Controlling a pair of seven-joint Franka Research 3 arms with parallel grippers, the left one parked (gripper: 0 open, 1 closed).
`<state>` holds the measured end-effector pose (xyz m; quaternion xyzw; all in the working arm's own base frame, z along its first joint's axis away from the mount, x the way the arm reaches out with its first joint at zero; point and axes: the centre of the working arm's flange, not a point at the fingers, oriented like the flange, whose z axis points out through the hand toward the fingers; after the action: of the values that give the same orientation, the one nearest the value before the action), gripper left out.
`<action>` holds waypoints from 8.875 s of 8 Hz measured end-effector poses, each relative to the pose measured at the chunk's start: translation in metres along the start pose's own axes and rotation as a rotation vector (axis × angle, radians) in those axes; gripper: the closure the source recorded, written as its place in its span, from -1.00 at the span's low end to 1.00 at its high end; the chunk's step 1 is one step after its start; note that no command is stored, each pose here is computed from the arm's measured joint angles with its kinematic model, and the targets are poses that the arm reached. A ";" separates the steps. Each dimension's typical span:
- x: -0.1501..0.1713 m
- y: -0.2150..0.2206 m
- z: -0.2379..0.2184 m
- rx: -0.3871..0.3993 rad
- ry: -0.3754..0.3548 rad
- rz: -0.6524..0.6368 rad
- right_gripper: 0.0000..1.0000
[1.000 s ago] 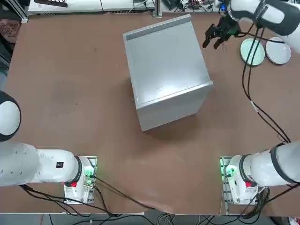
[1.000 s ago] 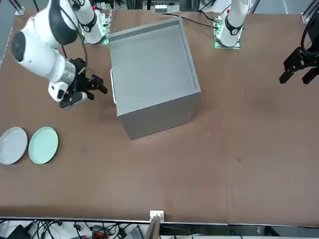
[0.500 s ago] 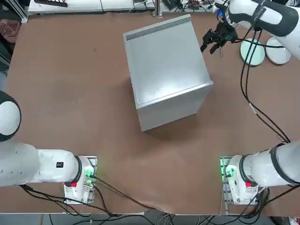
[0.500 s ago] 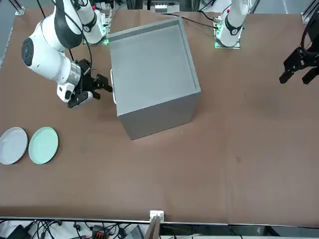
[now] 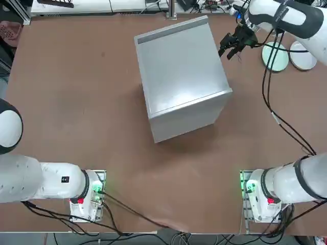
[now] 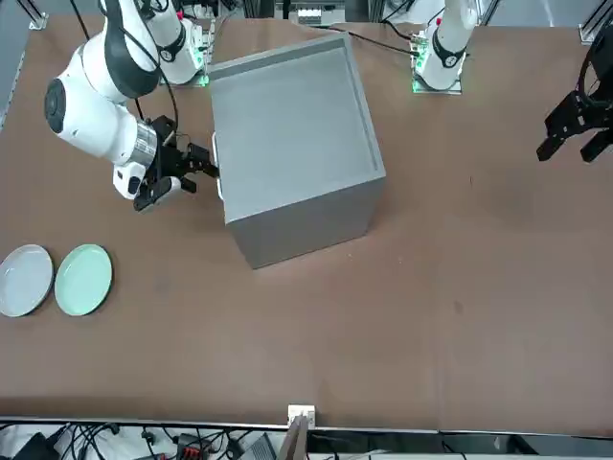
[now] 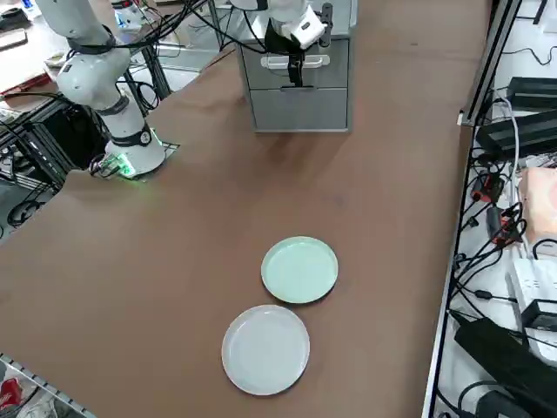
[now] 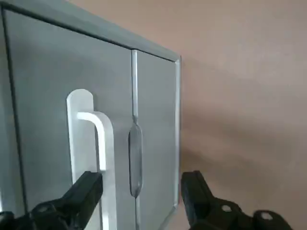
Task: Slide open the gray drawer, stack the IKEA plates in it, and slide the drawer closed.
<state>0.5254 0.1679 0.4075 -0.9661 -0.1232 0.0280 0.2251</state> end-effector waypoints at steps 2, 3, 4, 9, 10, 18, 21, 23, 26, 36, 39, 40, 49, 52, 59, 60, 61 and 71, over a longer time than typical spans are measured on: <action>0.001 -0.004 0.006 0.026 -0.004 -0.004 -1.00; 0.001 -0.007 0.008 0.034 -0.005 -0.005 -1.00; 0.001 -0.009 0.012 0.035 -0.011 -0.008 -1.00; 0.003 0.000 0.029 0.038 -0.039 -0.036 -1.00; 0.004 0.000 0.029 0.038 -0.039 -0.042 -1.00; -0.002 0.101 -0.016 -0.022 -0.011 -0.089 -1.00; -0.007 0.136 -0.036 -0.052 -0.006 -0.078 -1.00; -0.011 0.159 -0.048 -0.060 0.004 -0.073 -1.00; -0.017 0.189 -0.068 -0.103 0.007 -0.063 -1.00; -0.030 0.327 -0.207 -0.205 0.060 0.225 -0.98; -0.040 0.436 -0.157 -0.303 0.128 0.491 -0.84; -0.042 0.460 -0.140 -0.332 0.149 0.564 -0.80; -0.042 0.534 -0.032 -0.361 0.237 0.957 -0.47; -0.041 0.537 -0.025 -0.364 0.244 0.957 -0.06; -0.016 0.483 -0.087 -0.323 0.234 0.886 0.99; -0.009 0.453 -0.122 -0.307 0.225 0.858 0.99; -0.005 0.418 -0.159 -0.294 0.218 0.823 0.99; -0.018 0.056 -0.223 -0.257 -0.016 0.390 1.00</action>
<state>0.5448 0.0192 0.5822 -0.9921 0.0613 0.0627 0.0896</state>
